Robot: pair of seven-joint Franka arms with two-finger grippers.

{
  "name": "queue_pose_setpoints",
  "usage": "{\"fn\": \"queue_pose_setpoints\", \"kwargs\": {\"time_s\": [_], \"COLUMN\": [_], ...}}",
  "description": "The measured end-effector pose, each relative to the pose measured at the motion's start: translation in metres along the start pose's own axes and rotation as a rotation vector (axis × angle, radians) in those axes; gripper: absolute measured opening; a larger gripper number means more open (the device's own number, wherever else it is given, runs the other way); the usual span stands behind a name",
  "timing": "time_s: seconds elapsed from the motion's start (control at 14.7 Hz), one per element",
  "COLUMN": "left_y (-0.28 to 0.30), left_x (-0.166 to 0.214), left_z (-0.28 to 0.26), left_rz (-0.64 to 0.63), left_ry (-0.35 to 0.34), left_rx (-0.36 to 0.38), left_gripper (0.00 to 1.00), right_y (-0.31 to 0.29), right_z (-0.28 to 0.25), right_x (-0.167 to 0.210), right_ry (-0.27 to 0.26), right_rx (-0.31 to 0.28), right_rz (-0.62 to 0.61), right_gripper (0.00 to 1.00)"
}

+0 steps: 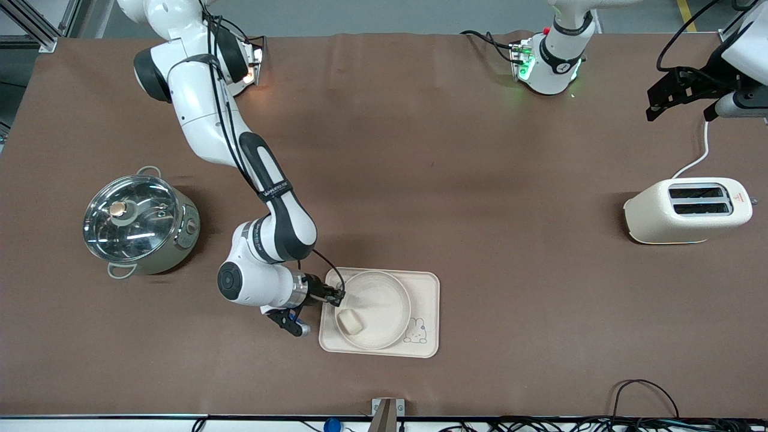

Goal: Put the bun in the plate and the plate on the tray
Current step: 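Carry the plate with the right gripper onto the white tray, then open the right gripper and release the plate on the tray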

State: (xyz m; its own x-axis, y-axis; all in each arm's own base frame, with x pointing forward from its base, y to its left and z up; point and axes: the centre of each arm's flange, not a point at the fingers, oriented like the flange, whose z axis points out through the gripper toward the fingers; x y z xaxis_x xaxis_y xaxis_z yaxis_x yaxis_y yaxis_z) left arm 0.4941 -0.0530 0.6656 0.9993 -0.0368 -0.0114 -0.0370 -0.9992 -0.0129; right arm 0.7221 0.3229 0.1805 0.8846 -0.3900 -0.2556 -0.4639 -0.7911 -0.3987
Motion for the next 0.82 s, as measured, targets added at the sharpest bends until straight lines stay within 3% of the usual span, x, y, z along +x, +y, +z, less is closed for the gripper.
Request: {"fn": "queue_pose_setpoints", "kwargs": {"time_s": [0.14,0.2,0.54,0.82], "left_y": [0.000,0.000,0.000,-0.001], "left_x": [0.002,0.002,0.006,0.011], "left_z": [0.002,0.003,0.002,0.007], "left_rz": [0.000,0.000,0.000,-0.001], "left_ry": [-0.002,-0.003,0.002,-0.006], "left_rx": [0.000,-0.001,-0.002,-0.003], "left_gripper": [1.00,1.00,1.00,1.00], "right_y": [0.000,0.000,-0.022,-0.039], "right_z": [0.001,0.002,-0.021,-0.078], "right_x": [0.000,0.000,-0.003,0.000], "right_ry": [0.004,0.005,0.042,0.094], "right_rx": [0.001,0.001,0.043,0.055], "right_rz": [0.003,0.007,-0.012,-0.051], "right_gripper": [0.06,0.12,0.63,0.99]}}
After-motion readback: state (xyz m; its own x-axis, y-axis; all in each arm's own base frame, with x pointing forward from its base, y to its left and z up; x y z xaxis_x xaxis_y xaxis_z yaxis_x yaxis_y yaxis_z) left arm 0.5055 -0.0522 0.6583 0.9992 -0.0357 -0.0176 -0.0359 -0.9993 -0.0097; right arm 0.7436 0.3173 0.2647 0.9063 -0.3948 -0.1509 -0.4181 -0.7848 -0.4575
